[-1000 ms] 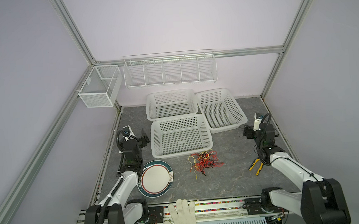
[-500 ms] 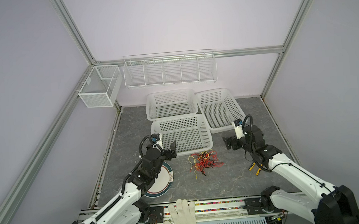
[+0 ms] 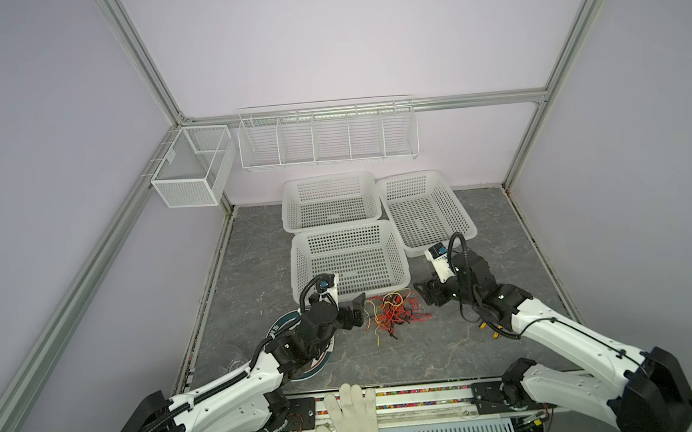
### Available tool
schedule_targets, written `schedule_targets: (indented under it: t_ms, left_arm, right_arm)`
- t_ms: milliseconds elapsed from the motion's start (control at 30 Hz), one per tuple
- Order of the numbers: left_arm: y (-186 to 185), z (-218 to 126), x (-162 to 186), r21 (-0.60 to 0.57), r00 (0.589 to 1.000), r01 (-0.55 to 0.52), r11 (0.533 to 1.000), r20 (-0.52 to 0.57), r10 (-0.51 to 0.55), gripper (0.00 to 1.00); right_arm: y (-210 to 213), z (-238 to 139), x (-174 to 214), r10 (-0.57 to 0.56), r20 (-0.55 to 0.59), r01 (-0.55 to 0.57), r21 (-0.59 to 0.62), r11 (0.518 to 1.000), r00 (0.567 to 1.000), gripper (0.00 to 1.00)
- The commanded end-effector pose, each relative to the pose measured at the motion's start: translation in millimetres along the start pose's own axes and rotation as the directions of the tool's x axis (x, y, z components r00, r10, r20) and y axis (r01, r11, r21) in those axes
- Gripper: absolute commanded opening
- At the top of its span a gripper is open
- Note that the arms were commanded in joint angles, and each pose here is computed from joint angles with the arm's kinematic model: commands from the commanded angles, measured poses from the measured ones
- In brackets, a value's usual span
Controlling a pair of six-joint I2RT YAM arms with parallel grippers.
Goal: Untangle the cables
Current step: 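Reach both grippers toward the tangled red and yellow wire bundle, then close the right gripper on a yellow wire while the left gripper grasps the bundle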
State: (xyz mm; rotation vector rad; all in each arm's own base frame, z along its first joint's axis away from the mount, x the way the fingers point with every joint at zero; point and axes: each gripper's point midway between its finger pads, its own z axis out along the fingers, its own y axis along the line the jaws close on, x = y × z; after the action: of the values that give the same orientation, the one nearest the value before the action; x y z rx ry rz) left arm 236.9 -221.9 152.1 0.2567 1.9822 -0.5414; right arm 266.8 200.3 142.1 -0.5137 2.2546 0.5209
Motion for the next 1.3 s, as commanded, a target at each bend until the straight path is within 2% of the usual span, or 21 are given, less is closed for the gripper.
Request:
schedule_targets:
  t_ms: [0, 200, 500, 767, 967, 1033, 1067, 1100, 1133, 1267]
  left_arm:
    - [-5.2, 3.1, -3.0, 0.009, 0.999, 0.036, 0.999, 0.021, -0.036, 0.99]
    - [-18.5, 2.9, -16.9, 0.079, 0.995, -0.008, 0.997, 0.098, 0.0, 1.0]
    - [-17.4, -1.2, -22.9, 0.083, 0.989, -0.025, 0.996, 0.146, 0.013, 1.0]
    - [-16.5, -6.6, -29.6, 0.08, 0.986, -0.037, 0.996, 0.167, 0.023, 1.0]
    - [-17.4, -7.7, -33.0, 0.074, 0.986, -0.05, 0.996, 0.163, 0.037, 1.0]
    - [-17.9, -6.7, -33.5, 0.073, 0.986, -0.05, 0.996, 0.163, 0.038, 1.0]
    - [-18.2, -6.3, -34.1, 0.073, 0.986, -0.048, 0.996, 0.165, 0.036, 1.0]
    - [-18.5, -5.2, -33.6, 0.073, 0.986, -0.045, 0.996, 0.163, 0.032, 1.0]
    - [-19.3, -4.8, -34.4, 0.076, 0.986, -0.042, 0.996, 0.165, 0.029, 1.0]
    - [-20.7, -2.0, -33.7, 0.075, 0.988, -0.039, 0.996, 0.155, 0.027, 0.99]
  right_arm:
    - [12.7, 6.6, 12.0, 0.005, -0.059, -0.008, -0.051, 0.999, 0.998, 0.61]
    - [23.9, 24.1, 19.2, -0.003, -0.109, -0.004, -0.063, 0.998, 0.994, 0.48]
    - [43.7, 48.4, 22.4, -0.036, -0.113, 0.032, -0.042, 0.999, 0.993, 0.45]
    - [37.9, 65.7, 19.4, -0.025, -0.08, 0.027, 0.029, 0.999, 0.996, 0.39]
    - [48.7, 75.8, 23.1, -0.047, -0.102, 0.046, -0.013, 0.999, 0.994, 0.34]
    - [53.1, 78.0, 23.9, -0.05, -0.094, 0.047, -0.03, 0.998, 0.994, 0.3]
    - [56.5, 78.3, 25.3, -0.055, -0.095, 0.051, -0.044, 0.998, 0.994, 0.25]
    - [60.1, 77.8, 25.8, -0.064, -0.093, 0.059, -0.052, 0.997, 0.994, 0.13]
    - [63.1, 76.1, 25.1, -0.074, -0.088, 0.069, -0.055, 0.996, 0.993, 0.07]
    - [73.7, 58.5, 19.7, -0.159, -0.057, 0.157, -0.044, 0.987, 0.986, 0.07]
